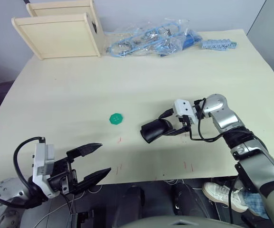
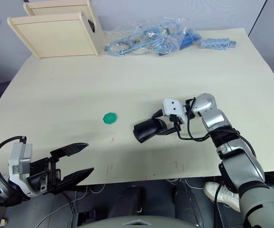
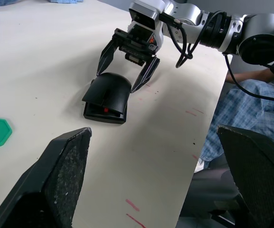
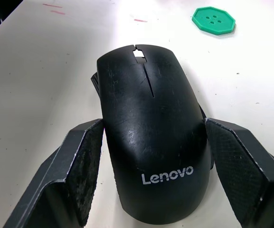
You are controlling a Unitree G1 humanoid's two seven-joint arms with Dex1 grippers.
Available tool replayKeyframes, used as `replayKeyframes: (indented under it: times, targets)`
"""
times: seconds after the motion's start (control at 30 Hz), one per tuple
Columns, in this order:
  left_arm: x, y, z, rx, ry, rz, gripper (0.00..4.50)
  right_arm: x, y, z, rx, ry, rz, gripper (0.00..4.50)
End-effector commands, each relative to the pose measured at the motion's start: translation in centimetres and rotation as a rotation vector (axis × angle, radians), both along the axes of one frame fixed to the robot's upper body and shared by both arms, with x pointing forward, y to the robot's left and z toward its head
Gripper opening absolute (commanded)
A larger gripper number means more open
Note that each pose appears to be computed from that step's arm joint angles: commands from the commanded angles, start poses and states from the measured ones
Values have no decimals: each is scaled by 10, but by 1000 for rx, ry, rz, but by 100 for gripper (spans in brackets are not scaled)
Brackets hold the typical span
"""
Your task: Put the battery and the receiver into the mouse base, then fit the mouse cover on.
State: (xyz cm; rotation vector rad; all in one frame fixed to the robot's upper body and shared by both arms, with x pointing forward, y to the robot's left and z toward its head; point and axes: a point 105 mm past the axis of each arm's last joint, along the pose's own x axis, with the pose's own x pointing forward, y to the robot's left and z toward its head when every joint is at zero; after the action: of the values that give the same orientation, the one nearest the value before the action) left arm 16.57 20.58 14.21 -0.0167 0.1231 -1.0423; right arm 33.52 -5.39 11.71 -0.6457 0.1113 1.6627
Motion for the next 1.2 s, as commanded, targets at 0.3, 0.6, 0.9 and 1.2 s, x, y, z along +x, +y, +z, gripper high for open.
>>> replayKeyframes:
  times: [0.3,0.6,0.9,1.2]
  targets:
    - [-2,-4,8,11,-40,-14,450,3,5,8,-3,-26,26,352]
    - [-2,-4,8,12,-39,-10,450,3,5,12,8,-28,33,240]
    - [-2,-3,7,9,-38,-4,450,1,6,38,42,-51,59,240]
    - [-3,-3,5,7,-34,-1,450,-1,17,68,-132,-143,164,240]
